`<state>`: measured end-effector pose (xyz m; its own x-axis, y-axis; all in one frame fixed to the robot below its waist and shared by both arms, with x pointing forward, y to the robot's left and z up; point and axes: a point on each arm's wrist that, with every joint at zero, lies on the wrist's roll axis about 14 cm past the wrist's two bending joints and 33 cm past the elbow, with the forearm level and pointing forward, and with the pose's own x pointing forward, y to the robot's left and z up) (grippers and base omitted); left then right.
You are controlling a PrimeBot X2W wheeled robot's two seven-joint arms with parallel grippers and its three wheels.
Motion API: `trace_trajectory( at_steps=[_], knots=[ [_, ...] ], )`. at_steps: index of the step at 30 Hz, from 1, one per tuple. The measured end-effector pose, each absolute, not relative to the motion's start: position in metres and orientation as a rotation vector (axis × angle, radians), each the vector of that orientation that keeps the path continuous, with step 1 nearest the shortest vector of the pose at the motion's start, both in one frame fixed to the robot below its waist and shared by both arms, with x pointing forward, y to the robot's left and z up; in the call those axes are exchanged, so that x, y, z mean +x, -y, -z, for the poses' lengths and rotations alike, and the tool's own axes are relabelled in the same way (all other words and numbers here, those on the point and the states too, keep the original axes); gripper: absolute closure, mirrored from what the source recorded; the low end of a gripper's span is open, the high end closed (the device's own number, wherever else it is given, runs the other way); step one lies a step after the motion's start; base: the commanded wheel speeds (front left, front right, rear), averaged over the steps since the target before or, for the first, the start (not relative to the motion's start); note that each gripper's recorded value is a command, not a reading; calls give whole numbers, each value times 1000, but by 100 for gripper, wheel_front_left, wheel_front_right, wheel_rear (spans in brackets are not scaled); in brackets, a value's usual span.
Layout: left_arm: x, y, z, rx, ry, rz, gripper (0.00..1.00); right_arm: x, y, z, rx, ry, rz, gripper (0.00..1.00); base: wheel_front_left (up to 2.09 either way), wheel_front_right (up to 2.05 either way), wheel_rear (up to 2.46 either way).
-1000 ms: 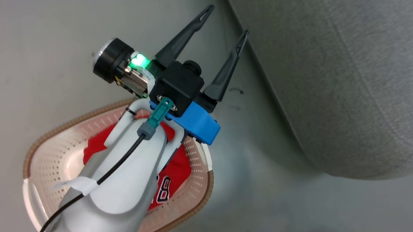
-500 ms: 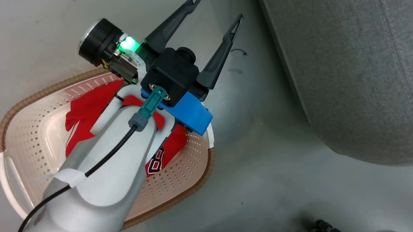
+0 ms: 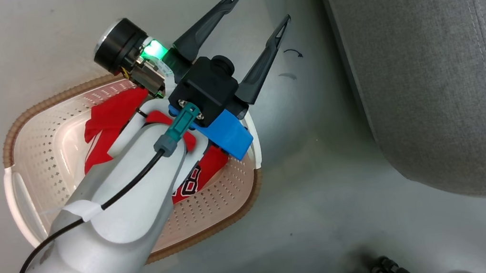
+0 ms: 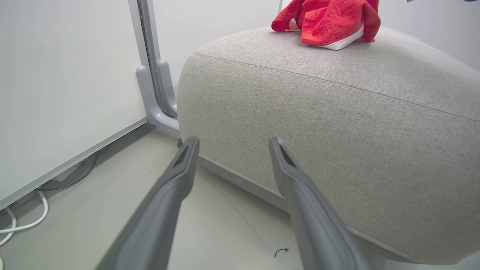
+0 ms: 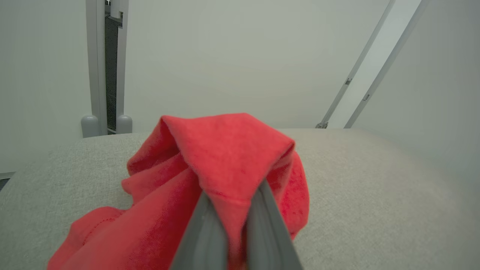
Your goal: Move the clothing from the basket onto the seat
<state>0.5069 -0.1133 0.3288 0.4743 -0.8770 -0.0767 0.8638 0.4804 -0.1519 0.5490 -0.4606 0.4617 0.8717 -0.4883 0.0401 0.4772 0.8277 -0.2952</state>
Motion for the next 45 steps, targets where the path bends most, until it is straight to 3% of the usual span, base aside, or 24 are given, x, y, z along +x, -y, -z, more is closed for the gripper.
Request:
trace_trajectory(
  at_steps=[4,5,6,17,27,45],
  knots=[
    [509,112,-335,-95,-138,1060,0,532,462,-435,-270,-115,526,100,0,0,0],
    [510,111,-337,-94,-134,1059,0,530,460,-432,-262,-123,526,54,0,0,0],
    [510,111,-339,-91,-130,1057,0,528,459,-431,-257,-127,525,0,0,0,0],
    [502,113,-381,-92,-87,1033,0,492,439,-454,-257,-96,492,0,0,0,0],
    [494,88,-436,-108,-28,915,0,465,388,-509,-258,60,386,0,0,0,0],
    [470,-65,-493,-110,39,422,0,456,231,-557,-95,240,11,0,0,0,0]
  ],
)
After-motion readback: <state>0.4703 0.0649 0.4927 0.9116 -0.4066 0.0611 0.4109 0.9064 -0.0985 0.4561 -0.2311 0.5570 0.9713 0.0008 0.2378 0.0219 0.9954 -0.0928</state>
